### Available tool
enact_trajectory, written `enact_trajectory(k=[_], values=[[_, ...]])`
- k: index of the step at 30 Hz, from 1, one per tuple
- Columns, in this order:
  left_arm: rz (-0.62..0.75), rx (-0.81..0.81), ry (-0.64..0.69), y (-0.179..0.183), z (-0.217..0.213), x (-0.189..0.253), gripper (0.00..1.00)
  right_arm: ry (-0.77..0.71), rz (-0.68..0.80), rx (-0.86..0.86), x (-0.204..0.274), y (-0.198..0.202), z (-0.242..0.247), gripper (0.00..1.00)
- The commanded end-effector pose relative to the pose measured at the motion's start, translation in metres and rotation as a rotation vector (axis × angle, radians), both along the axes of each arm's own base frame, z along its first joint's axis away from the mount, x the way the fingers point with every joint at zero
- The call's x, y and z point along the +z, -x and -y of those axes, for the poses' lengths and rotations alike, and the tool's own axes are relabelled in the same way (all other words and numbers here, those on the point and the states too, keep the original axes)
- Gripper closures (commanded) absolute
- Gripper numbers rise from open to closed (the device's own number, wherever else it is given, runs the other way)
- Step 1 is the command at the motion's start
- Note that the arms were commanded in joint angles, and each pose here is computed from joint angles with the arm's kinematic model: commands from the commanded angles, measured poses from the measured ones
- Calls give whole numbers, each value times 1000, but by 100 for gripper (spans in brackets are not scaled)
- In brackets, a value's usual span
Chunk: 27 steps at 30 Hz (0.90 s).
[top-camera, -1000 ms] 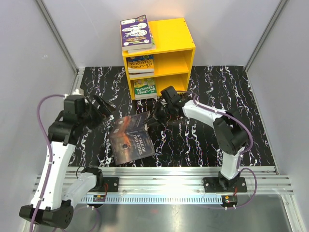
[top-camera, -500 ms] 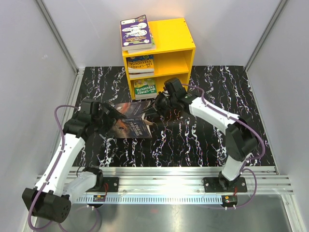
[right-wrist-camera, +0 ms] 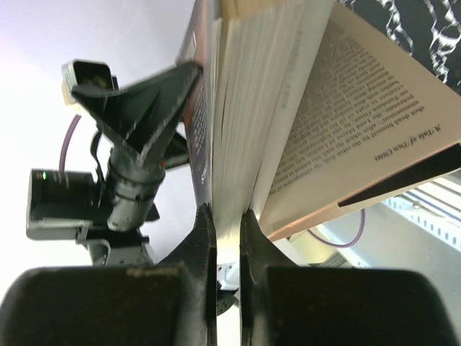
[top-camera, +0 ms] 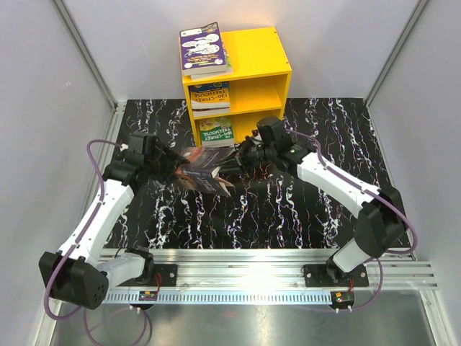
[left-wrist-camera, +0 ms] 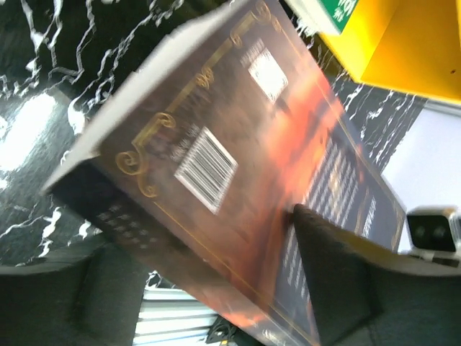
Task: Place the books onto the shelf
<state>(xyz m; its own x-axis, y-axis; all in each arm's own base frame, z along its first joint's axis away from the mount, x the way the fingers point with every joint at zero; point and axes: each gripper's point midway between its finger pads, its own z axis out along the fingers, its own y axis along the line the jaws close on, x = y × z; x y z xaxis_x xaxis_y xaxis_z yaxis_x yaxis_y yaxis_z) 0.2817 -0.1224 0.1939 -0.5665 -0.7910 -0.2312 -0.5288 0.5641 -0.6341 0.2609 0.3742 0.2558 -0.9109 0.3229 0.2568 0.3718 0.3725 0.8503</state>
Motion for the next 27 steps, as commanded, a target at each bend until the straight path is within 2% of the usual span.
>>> enact_trajectory(k=[1, 2, 3, 4, 7, 9, 11, 12, 13, 14, 17, 20, 26, 27], values=[[105, 19, -41, -29, -3, 25, 34, -267, 161, 128, 96, 37, 0, 100], [110, 16, -41, -34, -2, 28, 42, -280, 162, 136, 98, 40, 1, 100], [117, 6, -34, -37, 1, 30, 59, -290, 160, 137, 99, 42, 3, 100], [125, 1, -28, -41, 3, 32, 71, -291, 158, 136, 98, 43, 3, 100], [138, -21, -20, -47, 8, 40, 100, -308, 180, 162, 103, 48, 4, 100], [157, -36, -32, -51, 9, 48, 100, -299, 199, 189, 105, 52, 5, 92], [171, -45, -52, -50, 6, 53, 100, -276, 214, 192, 105, 52, 7, 45], [187, -37, -63, -51, 3, 60, 100, -238, 222, 201, 102, 53, 11, 26], [199, -37, -70, -50, 2, 64, 100, -216, 225, 192, 101, 49, 16, 10], [210, -37, -82, -50, 0, 67, 100, -195, 230, 179, 99, 45, 22, 1], [234, 9, -127, -50, -12, 79, 100, -165, 215, 137, 96, 40, 43, 0], [244, 41, -129, -47, -17, 84, 100, -201, 223, 111, 102, 37, 47, 0], [272, 93, -125, -46, -17, 95, 100, -279, 96, 98, 82, 53, 16, 0], [279, 110, -140, -47, -19, 97, 100, -295, 31, 80, 80, 54, 10, 0]])
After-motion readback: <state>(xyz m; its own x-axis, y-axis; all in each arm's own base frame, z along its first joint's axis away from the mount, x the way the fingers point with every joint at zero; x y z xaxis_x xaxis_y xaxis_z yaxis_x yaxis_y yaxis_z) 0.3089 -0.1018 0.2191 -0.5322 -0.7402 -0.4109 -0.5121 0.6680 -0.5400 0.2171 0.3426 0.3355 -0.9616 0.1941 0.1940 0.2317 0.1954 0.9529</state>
